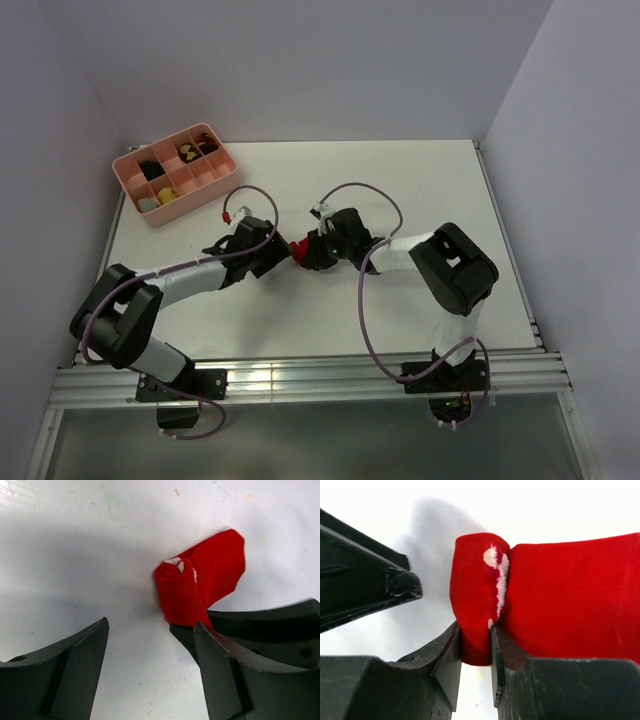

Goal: Roll the socks
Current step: Roll the sock at the center of the board.

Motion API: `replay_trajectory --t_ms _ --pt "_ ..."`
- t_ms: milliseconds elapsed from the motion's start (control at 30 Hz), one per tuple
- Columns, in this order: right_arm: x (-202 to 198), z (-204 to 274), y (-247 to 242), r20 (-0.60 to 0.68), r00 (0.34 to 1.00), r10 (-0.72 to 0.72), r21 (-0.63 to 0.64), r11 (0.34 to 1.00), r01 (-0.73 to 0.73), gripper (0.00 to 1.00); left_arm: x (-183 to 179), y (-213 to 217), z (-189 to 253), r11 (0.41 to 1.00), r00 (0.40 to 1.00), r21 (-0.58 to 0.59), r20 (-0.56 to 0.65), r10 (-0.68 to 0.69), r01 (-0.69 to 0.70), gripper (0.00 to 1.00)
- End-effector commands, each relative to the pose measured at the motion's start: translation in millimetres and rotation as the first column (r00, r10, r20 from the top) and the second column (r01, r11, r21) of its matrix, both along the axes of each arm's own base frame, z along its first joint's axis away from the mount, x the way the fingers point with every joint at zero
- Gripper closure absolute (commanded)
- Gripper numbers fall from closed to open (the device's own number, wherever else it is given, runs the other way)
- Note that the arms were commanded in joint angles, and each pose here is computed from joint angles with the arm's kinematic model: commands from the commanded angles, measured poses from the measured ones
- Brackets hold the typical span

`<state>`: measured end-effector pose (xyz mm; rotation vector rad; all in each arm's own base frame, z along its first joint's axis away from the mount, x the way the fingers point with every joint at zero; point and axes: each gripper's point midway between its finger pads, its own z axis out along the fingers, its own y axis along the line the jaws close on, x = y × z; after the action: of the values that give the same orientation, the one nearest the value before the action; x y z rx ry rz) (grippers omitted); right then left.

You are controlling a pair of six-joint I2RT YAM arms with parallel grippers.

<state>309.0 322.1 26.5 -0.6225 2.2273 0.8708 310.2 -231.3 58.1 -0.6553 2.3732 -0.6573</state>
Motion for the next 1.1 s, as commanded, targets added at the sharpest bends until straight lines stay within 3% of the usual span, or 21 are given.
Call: replay_trajectory --t_ms 0,133,267,833,933,1067 --pt "-22.4 5.1 9.7 -0.237 0.968 0.086 0.16 0.986 -0.048 1.0 17.6 -10.8 29.5 0.993 0.99 -0.12 0.14 0.033 -0.016 0.26" --pt "-19.8 -0.8 4.9 -0.396 0.911 0.113 0.272 0.962 -0.001 1.0 17.9 -18.2 20.3 0.992 0.991 -0.124 0.134 0.008 0.009 0.28" --pt "-16.0 -18.0 -0.7 -0.505 0.856 0.112 0.3 0.953 0.052 1.0 19.8 -27.2 11.3 0.992 0.993 -0.122 0.118 -0.02 0.034 0.3" --pt "-9.2 -34.6 -10.3 -0.59 0.804 0.078 0.292 0.949 0.122 1.0 23.0 -36.3 -28.1 0.994 0.998 -0.103 0.049 -0.03 0.035 0.36" --pt "-8.2 -33.5 -11.8 -0.586 0.807 0.073 0.289 0.949 0.124 1.0 21.8 -34.6 -36.3 0.996 0.999 -0.089 0.034 -0.026 0.029 0.45" --pt "-6.5 -29.7 -15.0 -0.559 0.828 0.055 0.27 0.956 0.118 0.97 19.2 -35.7 -47.2 0.996 0.999 -0.077 0.016 -0.042 0.043 0.63"
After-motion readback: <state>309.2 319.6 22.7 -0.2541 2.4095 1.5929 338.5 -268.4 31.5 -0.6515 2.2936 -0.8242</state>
